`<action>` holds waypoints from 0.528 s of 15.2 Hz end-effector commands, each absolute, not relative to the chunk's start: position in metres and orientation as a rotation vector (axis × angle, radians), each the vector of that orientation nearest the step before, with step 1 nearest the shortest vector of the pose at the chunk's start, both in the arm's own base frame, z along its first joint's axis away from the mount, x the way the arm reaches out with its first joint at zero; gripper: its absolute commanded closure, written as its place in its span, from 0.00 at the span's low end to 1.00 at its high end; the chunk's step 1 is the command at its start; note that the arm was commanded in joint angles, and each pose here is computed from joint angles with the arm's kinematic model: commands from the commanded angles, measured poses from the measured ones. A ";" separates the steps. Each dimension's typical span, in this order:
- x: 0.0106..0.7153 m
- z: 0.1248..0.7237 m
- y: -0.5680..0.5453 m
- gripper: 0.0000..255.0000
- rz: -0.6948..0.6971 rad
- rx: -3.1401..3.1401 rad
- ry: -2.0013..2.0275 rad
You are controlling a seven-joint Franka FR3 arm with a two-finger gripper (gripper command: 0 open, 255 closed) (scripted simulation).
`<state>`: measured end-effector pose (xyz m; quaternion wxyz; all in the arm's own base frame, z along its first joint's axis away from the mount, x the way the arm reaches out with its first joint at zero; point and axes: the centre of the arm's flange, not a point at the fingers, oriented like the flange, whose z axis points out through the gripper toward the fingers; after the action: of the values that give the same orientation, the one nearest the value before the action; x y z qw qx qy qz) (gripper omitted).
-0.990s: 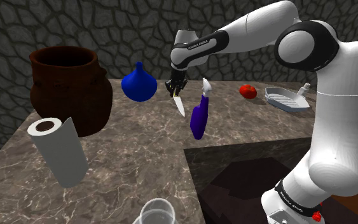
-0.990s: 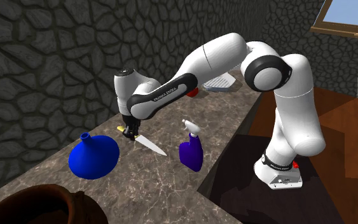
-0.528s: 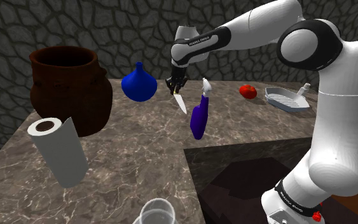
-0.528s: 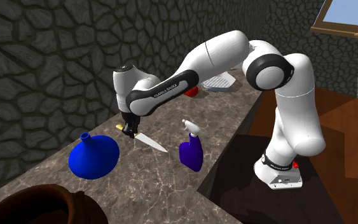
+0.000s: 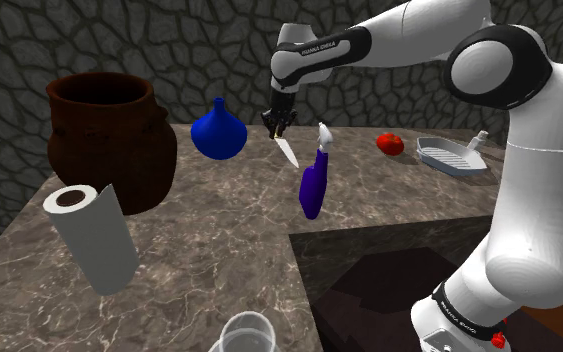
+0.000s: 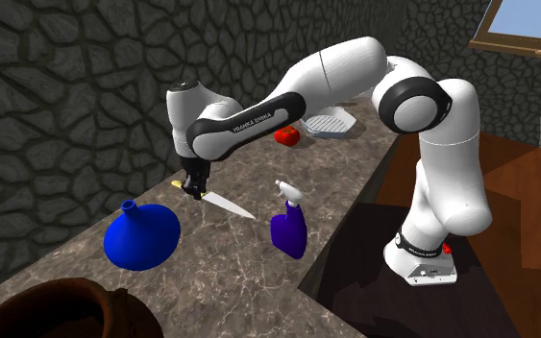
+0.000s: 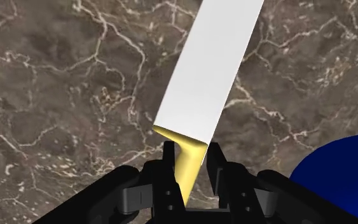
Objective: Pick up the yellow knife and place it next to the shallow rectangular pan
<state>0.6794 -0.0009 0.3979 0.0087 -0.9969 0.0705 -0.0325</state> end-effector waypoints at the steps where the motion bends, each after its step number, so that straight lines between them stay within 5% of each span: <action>1: 0.680 0.409 -0.001 1.00 -0.101 -3.115 0.221; 8: 0.680 0.446 -0.001 1.00 -0.101 -3.115 0.221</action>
<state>0.6790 -0.0012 0.4396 0.0088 -0.9969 0.0707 -0.0326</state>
